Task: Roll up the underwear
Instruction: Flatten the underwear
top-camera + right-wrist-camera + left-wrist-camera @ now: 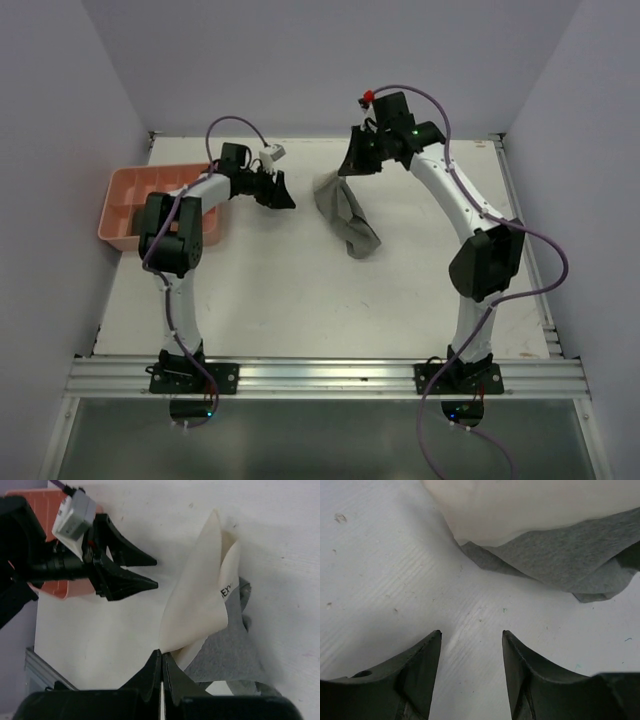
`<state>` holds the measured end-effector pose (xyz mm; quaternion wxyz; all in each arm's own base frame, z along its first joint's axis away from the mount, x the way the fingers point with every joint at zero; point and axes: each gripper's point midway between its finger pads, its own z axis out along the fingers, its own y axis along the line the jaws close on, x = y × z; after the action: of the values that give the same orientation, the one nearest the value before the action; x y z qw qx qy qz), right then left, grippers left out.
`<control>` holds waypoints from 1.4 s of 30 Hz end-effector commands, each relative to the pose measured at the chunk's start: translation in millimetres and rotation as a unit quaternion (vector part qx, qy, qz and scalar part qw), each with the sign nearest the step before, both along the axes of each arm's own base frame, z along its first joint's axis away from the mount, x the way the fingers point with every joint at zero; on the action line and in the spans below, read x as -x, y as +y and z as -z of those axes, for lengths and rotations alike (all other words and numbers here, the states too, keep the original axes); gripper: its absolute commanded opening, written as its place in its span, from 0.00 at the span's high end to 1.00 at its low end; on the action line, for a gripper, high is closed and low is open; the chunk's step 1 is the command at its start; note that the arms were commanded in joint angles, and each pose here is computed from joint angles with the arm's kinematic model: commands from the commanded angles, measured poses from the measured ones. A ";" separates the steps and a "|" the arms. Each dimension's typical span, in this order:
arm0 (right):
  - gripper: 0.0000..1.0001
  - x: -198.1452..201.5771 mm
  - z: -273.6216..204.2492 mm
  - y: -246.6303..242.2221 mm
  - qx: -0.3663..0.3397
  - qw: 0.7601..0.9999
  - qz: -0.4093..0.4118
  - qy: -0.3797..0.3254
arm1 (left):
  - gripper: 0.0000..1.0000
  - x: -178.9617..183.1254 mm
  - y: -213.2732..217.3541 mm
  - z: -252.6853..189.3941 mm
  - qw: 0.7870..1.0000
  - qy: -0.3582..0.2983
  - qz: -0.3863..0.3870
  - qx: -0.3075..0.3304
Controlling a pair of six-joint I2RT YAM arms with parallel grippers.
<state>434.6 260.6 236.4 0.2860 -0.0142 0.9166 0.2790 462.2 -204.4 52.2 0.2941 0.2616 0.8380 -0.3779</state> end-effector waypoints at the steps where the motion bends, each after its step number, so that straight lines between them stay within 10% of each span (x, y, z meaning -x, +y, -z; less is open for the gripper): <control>1: 1.00 50.1 -6.1 18.8 -0.004 0.990 -0.143 0.002 | 0.44 -18.6 11.5 -68.0 0.992 -0.112 0.015 0.053; 11: 1.00 207.5 50.2 103.5 0.008 0.914 -0.403 0.056 | 0.45 -11.4 64.7 -77.1 0.992 -0.119 0.009 0.040; 14: 0.64 213.8 53.4 123.9 0.011 0.904 -0.424 0.059 | 0.45 2.3 67.4 -65.6 0.995 -0.096 0.014 0.029; 18: 0.50 179.8 22.9 131.3 -0.006 0.921 -0.389 0.009 | 0.44 14.1 72.0 -57.8 0.997 -0.077 0.013 0.010; 27: 0.72 61.5 93.1 46.8 0.054 0.988 -0.133 0.061 | 0.46 54.6 77.3 -22.6 0.998 0.002 0.020 -0.053; 34: 0.79 77.2 171.9 26.6 0.110 0.975 -0.134 0.138 | 0.51 68.3 61.7 16.2 0.993 0.050 0.028 -0.100; 42: 0.99 141.3 215.9 -8.6 0.141 0.962 -0.112 0.207 | 0.88 27.0 18.8 48.5 0.992 0.068 0.033 -0.102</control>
<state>301.5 263.9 13.2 0.0288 -0.1101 0.9746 0.1931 409.3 -169.1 18.6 0.1880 0.2903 0.8785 -0.3297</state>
